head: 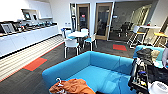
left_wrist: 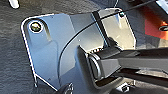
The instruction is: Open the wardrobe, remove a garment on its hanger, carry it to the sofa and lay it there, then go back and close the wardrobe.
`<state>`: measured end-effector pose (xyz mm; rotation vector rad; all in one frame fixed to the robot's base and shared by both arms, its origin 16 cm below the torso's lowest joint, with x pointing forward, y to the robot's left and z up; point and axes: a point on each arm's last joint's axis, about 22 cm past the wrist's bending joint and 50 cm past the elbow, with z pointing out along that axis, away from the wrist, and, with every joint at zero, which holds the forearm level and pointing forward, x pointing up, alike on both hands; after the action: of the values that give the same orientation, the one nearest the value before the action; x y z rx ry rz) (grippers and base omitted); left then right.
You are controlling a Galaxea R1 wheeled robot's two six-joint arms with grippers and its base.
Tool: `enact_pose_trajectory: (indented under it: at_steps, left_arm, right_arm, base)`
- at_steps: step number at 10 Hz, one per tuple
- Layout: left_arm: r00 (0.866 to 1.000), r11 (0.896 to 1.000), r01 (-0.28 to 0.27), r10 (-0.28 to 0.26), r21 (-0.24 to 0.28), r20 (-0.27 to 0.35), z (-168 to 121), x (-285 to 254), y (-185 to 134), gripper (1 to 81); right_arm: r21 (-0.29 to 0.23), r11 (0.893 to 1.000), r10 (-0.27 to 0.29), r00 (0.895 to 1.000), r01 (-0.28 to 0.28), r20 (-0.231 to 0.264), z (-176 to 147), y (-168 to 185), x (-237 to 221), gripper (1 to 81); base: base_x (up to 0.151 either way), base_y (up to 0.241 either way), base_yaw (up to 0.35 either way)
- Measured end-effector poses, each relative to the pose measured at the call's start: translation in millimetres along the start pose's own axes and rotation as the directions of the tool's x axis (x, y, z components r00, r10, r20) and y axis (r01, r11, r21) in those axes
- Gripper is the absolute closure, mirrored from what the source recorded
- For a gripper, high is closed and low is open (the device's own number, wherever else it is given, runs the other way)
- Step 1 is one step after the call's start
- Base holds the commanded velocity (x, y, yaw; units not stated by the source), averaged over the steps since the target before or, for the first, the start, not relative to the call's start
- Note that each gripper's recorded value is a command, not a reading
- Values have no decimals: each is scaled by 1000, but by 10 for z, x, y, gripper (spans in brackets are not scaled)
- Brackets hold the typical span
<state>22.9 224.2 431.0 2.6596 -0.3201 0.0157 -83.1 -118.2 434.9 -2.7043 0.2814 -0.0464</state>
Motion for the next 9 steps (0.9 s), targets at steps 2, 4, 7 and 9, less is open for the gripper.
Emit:
enact_pose_trajectory:
  at_steps: [2, 4, 7, 9]
  left_arm:
    - [1000, 1000, -4, 4, 25, -5, 2, 65, -58, 10]
    - [1000, 999, -1, 1, 35, 0, 35, 28, -26, 10]
    - [1000, 999, -2, 2, 43, 1, 36, 27, -41, 10]
    - [1000, 999, -2, 2, 41, 0, 41, 29, -30, 10]
  right_arm:
    - [1, 1000, 5, 1000, -5, 11, -5, -20, -87, 10]
    - [-3, 1000, -1, 1000, 1, -1, 0, 13, 13, 10]
    - [-5, 1000, 1, 1000, -1, 11, 1, 6, -34, 10]
    - [-9, 1000, 1, 1000, -1, 18, -2, 16, -55, 10]
  base:
    - [0, 0, 264]
    - [0, 0, 287]
    - [0, 0, 299]
    - [0, 0, 300]
